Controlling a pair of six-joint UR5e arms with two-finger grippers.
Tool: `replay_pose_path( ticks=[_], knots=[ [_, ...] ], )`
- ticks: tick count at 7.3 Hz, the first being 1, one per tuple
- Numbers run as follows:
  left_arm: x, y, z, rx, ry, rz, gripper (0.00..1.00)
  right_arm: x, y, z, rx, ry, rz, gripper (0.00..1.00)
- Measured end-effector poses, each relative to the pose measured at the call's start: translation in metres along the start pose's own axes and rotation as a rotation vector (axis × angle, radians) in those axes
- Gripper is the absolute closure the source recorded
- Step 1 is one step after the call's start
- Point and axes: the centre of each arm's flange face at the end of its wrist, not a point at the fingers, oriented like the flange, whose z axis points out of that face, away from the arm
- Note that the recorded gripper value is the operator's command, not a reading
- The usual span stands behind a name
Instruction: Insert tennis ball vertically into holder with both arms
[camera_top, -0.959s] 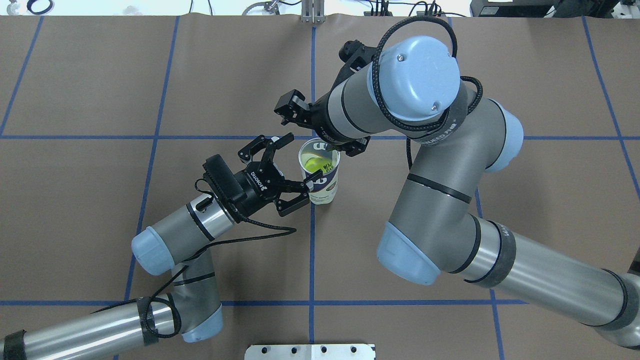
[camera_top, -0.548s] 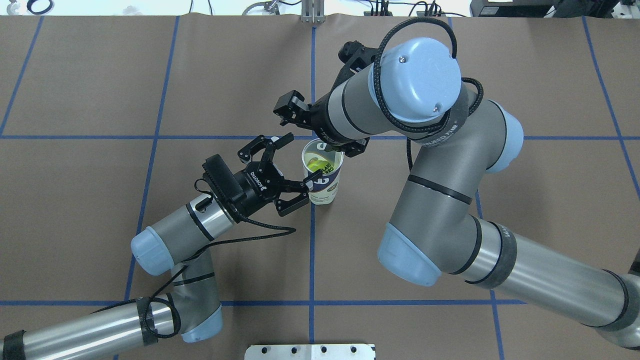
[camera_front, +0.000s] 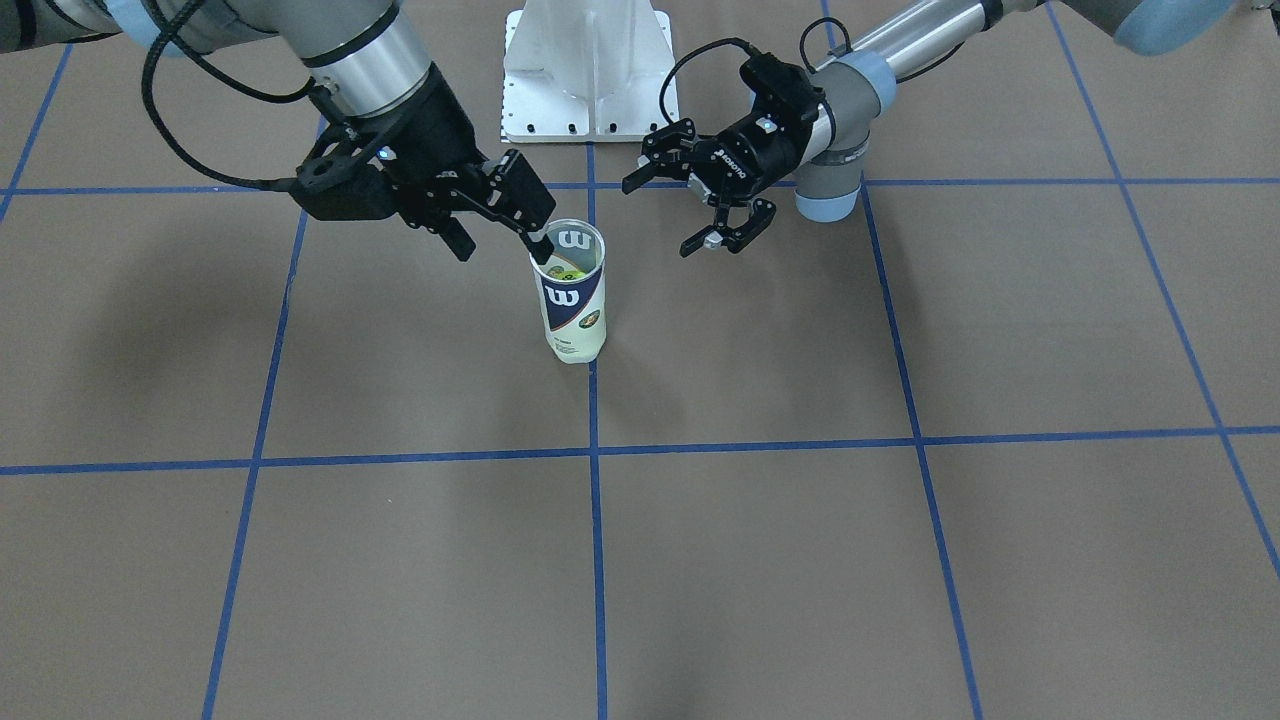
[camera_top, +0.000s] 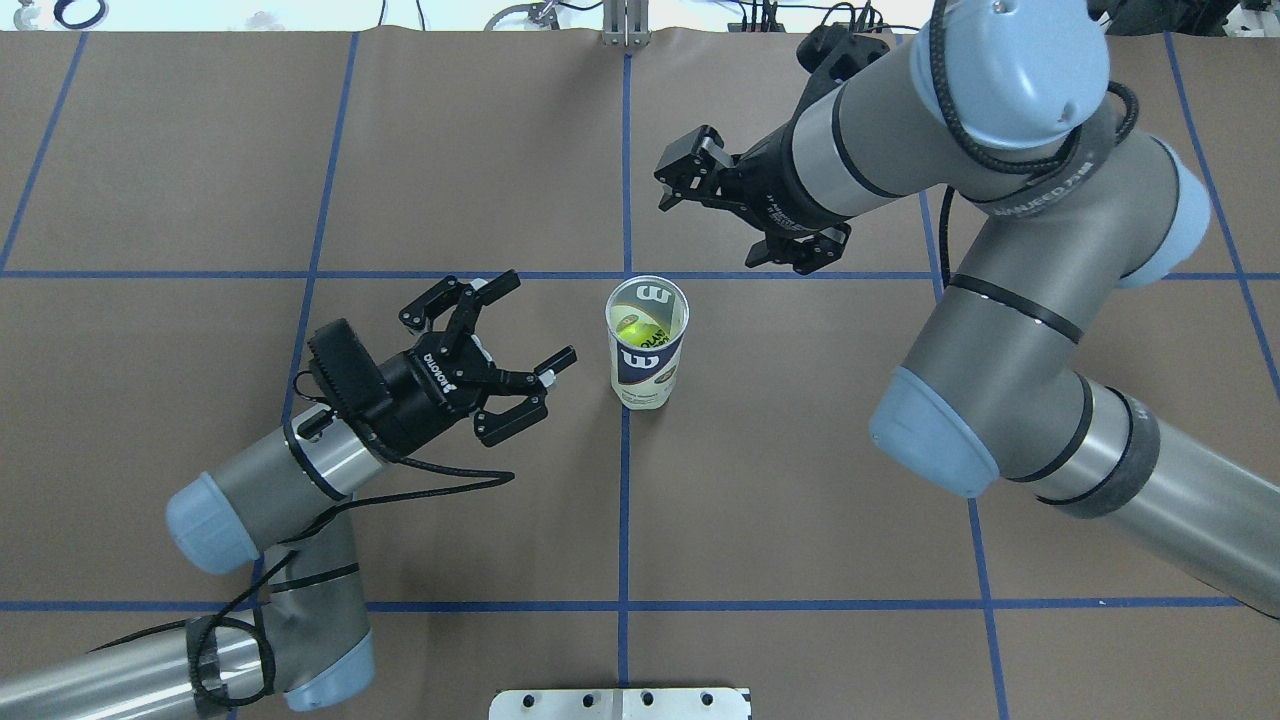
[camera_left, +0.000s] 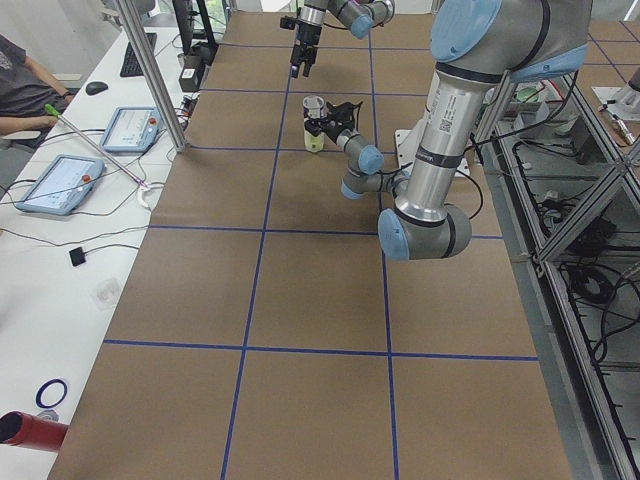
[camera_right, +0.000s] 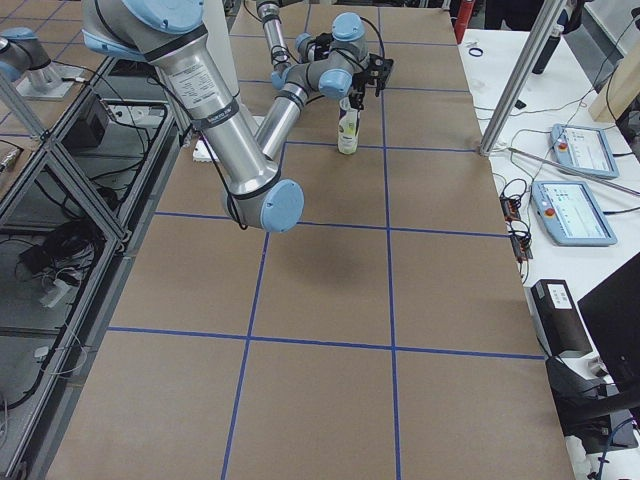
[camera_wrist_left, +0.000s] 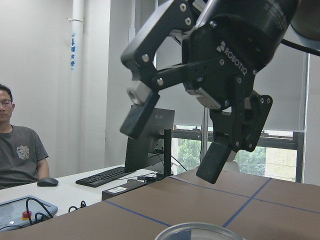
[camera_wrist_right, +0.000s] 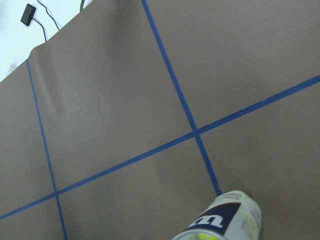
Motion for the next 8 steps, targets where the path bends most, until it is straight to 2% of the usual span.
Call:
replay_pose_path(
  ticks=[2, 3, 5, 7, 8],
  knots=[
    [-0.009, -0.024, -0.027, 0.022, -0.028, -0.017, 0.01, 0.026, -0.027, -0.012, 0.011, 0.024, -0.004, 0.0],
    [-0.021, -0.026, -0.039, 0.027, -0.083, -0.047, 0.01, 0.047, -0.048, -0.02, 0.014, 0.044, -0.017, 0.0],
    [-0.077, -0.031, -0.061, 0.024, -0.258, -0.115, 0.01, 0.101, -0.09, -0.03, 0.043, 0.111, -0.093, 0.0],
    [-0.159, -0.043, -0.076, -0.045, -0.461, -0.09, 0.01, 0.156, -0.138, -0.031, 0.078, 0.202, -0.199, 0.0],
    [-0.202, -0.051, -0.083, -0.108, -0.552, -0.089, 0.01, 0.179, -0.164, -0.032, 0.089, 0.245, -0.251, 0.0]
  ],
)
